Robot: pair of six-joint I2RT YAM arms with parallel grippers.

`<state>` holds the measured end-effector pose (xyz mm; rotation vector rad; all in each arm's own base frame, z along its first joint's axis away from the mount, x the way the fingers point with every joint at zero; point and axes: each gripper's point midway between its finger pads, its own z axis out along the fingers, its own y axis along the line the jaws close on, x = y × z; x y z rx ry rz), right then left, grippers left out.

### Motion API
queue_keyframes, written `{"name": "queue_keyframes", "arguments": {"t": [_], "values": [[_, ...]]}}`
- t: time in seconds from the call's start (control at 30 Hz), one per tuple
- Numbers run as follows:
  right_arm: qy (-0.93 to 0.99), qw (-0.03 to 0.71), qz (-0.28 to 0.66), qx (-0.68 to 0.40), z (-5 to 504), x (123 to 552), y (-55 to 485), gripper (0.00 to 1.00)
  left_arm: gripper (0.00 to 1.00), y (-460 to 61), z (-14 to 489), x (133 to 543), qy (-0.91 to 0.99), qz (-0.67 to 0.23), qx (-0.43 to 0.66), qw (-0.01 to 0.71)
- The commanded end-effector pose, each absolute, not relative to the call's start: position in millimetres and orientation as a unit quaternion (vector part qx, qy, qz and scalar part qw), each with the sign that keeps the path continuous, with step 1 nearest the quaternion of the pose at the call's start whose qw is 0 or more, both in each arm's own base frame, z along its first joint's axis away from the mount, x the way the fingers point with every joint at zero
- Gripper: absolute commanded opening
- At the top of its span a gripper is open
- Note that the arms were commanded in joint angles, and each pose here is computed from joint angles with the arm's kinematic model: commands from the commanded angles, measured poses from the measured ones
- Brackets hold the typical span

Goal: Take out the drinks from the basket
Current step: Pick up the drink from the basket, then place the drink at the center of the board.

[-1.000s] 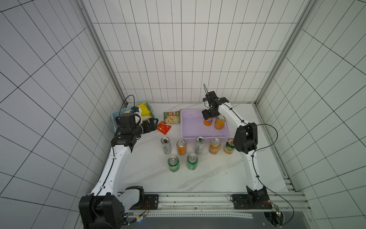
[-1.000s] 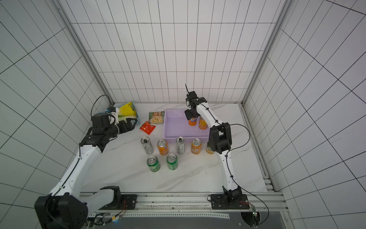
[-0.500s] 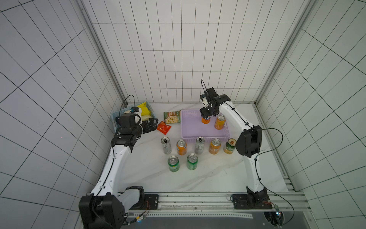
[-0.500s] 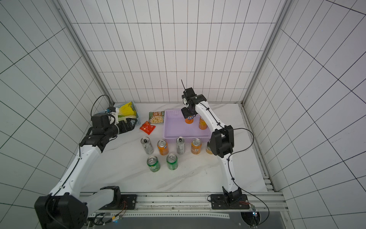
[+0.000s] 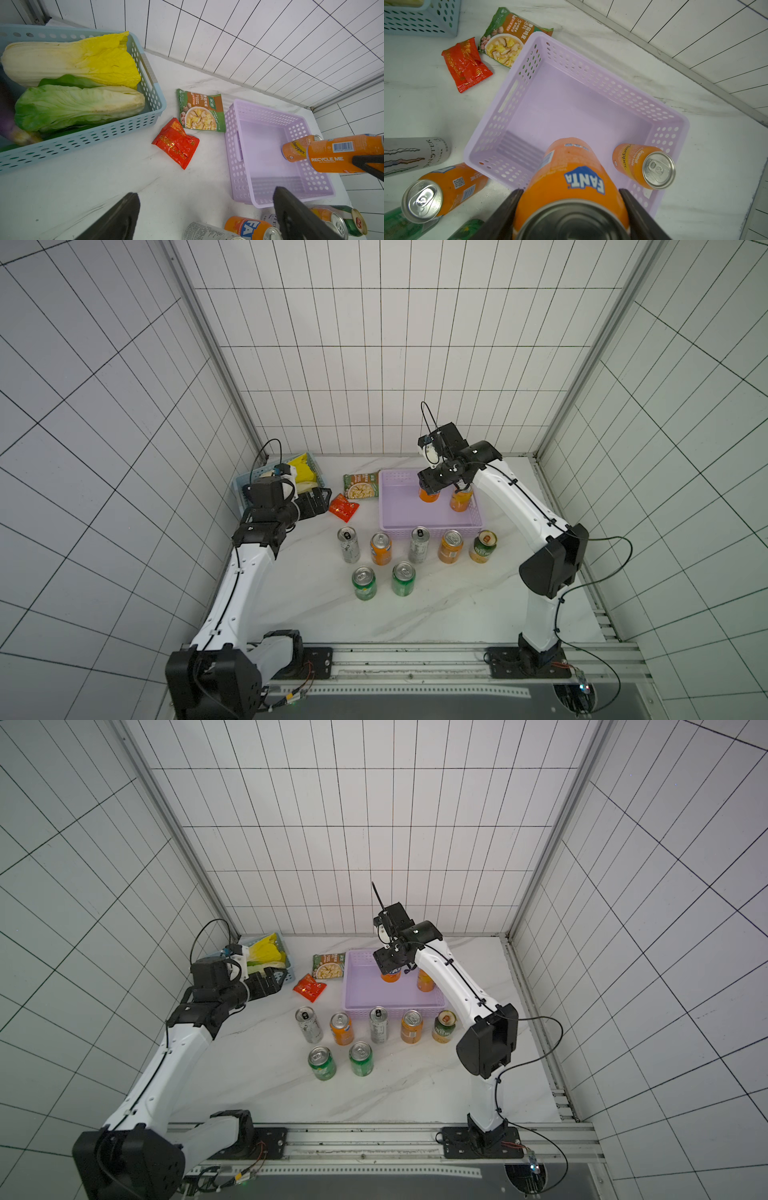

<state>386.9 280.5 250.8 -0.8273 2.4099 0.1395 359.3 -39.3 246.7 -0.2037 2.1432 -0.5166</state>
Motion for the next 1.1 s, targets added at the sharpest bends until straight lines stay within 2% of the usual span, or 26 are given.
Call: {"name": "queue_keyframes", "arguments": {"t": [0.0,0.53,1.07], "values": [[0.896,0.317,0.062,-0.303,277,365,276,0.65,0.98,-37,247,361,0.864,-0.205,-0.082,0.453],[0.897,0.304,0.073,-0.313,278,263,251,0.65,0.98,-36,246,362,0.865,-0.206,-0.083,0.451],[0.907,0.286,0.092,-0.295,242,207,235,0.65,0.98,-30,244,363,0.866,-0.199,-0.091,0.451]]}}
